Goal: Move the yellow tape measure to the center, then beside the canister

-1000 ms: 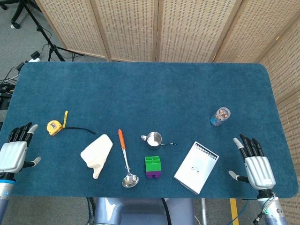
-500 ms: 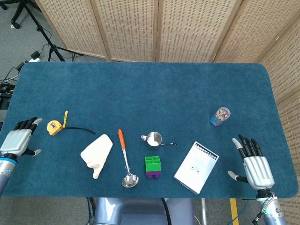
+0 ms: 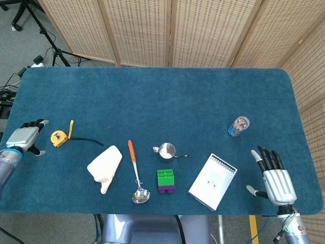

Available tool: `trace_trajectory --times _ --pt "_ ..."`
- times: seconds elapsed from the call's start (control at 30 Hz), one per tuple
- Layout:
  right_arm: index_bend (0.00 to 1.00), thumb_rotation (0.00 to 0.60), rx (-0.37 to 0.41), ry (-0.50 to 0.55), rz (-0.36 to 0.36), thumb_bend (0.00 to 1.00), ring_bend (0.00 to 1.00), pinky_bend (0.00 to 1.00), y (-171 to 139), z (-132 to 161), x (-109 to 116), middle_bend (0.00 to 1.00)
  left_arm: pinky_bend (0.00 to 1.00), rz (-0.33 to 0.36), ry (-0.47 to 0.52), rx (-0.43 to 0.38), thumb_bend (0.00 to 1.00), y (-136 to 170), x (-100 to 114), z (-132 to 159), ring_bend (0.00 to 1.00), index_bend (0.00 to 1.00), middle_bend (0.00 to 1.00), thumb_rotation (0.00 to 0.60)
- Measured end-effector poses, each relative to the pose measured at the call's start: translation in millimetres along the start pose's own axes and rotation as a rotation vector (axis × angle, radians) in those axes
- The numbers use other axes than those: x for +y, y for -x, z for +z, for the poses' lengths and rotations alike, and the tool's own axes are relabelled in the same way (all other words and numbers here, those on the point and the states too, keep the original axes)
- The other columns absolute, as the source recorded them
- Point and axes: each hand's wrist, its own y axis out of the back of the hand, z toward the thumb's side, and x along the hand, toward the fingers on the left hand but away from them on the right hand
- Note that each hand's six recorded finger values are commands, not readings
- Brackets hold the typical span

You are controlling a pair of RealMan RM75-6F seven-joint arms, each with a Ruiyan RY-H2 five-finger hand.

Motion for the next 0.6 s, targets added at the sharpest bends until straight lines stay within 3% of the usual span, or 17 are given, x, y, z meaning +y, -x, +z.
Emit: trace_trajectory --times 0.6 --pt "0.0 0.6 -0.004 0.011 -0.013 0.03 0.0 0.0 -0.6 -2.7 4.5 0.0 0.03 -0.048 -0.04 0.049 0.21 -32.6 -23.1 12.8 0.0 0.07 0.0 0.6"
